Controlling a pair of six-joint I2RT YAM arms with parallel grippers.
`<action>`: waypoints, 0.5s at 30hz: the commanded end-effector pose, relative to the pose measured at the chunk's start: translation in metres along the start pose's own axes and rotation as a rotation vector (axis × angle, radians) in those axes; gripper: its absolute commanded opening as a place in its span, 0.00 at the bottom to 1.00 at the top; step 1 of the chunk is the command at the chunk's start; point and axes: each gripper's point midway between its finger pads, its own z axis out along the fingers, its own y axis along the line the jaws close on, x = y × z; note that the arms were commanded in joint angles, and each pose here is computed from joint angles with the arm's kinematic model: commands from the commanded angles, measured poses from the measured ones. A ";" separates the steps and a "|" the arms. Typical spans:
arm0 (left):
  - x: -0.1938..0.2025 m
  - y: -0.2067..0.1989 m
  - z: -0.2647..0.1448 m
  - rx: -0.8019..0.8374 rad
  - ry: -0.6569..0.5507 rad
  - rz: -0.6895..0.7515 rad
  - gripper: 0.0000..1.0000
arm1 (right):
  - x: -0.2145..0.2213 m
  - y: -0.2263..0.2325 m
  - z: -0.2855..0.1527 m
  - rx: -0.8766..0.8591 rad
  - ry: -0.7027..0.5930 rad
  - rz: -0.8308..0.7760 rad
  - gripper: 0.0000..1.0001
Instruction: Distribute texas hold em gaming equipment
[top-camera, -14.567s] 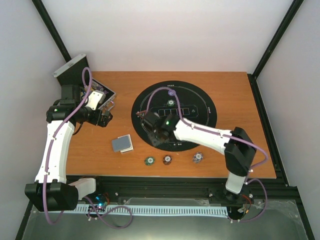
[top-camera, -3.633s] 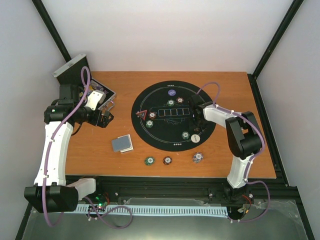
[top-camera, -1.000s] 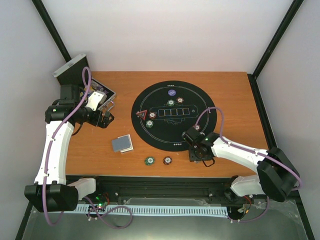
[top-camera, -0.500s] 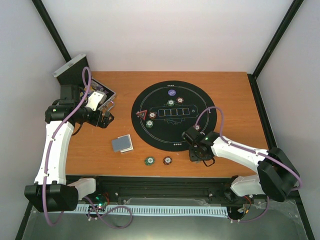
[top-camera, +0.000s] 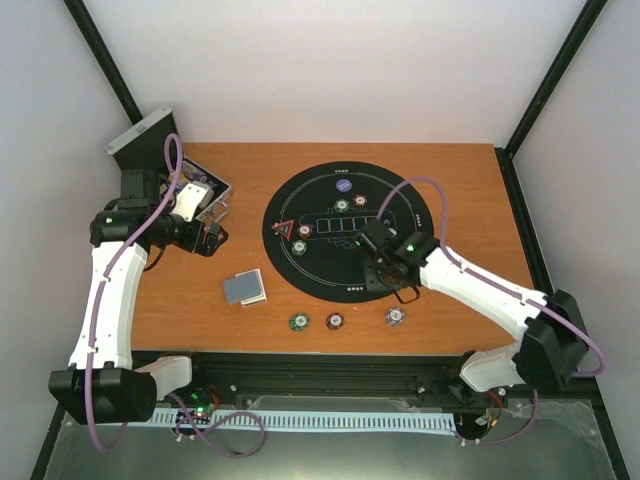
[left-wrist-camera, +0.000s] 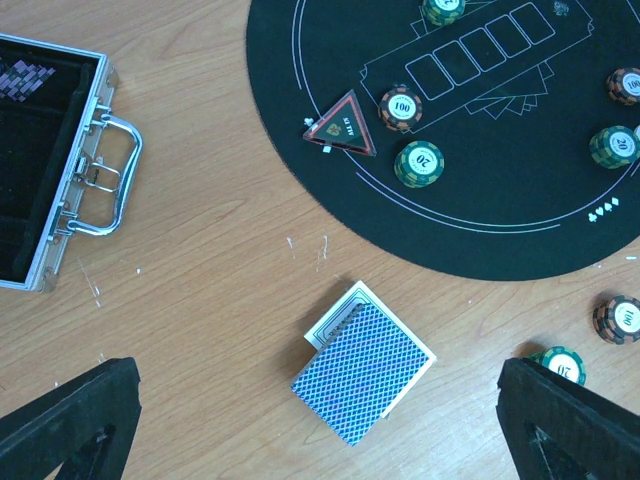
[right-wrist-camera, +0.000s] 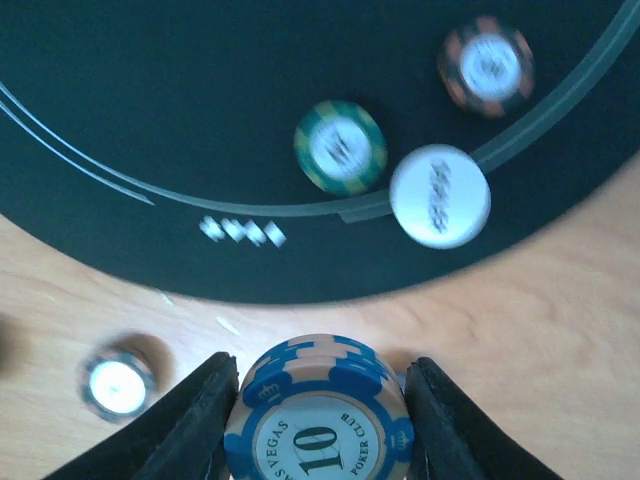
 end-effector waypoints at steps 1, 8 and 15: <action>-0.011 0.001 -0.005 0.000 -0.034 -0.006 1.00 | -0.045 0.030 -0.005 -0.002 -0.057 -0.082 0.37; -0.008 0.000 -0.001 0.011 -0.025 -0.017 1.00 | -0.134 0.096 0.041 0.000 -0.078 -0.191 0.37; -0.009 0.001 -0.002 0.007 -0.028 -0.015 1.00 | -0.205 0.132 0.104 -0.032 -0.051 -0.180 0.34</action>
